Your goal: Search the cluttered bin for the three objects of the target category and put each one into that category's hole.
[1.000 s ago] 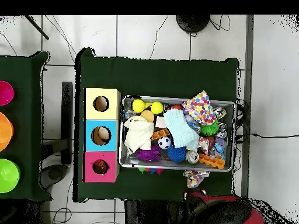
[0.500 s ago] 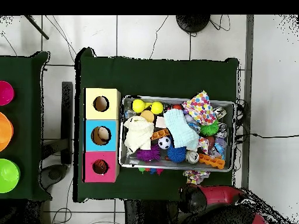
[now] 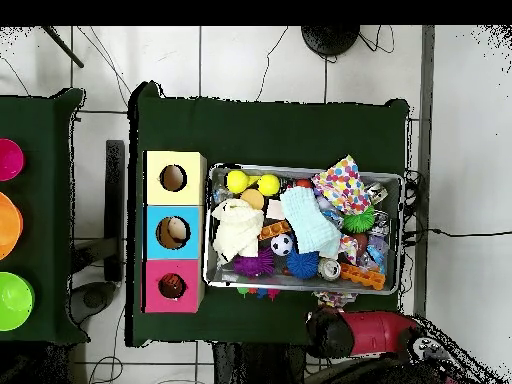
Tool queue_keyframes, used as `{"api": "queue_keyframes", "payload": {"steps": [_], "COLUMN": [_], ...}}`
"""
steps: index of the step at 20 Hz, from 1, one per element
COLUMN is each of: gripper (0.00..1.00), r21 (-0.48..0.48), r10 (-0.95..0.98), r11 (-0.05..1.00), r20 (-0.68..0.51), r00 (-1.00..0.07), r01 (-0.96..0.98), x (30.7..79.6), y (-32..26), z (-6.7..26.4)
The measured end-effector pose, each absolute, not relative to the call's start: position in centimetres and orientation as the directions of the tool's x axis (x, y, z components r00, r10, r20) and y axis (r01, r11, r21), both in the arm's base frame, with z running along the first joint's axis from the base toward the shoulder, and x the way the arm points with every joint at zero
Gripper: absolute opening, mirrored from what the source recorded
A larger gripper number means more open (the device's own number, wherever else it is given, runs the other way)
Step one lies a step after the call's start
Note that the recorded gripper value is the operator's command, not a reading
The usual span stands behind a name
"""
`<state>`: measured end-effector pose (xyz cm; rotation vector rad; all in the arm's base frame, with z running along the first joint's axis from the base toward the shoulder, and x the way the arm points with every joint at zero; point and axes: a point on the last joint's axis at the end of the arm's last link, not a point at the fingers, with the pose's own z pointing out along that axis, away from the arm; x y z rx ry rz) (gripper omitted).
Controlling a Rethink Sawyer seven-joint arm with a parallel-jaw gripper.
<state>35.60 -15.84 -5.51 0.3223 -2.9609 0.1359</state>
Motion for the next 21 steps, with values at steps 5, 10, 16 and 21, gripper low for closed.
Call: {"api": "queue_keyframes", "payload": {"steps": [5,10,16,21], "gripper": [1.0,1.0,1.0,1.0], "r21": [-0.074,-0.069,-0.048,-0.029], "r10": [-0.218,-0.215,-0.193,-0.171], "r11": [0.971,0.972,0.979,0.984], "r20": [0.125,0.11,0.095,0.114], "r00": [-0.968,-0.97,-0.977,-0.979], "r01": [-0.228,-0.224,-0.198,-0.175], "x": [37.6,38.2,38.9,39.0], "y": [-15.2,-15.3,-15.8,-16.2], "z": [-4.9,-5.1,-6.1,-6.1]}}
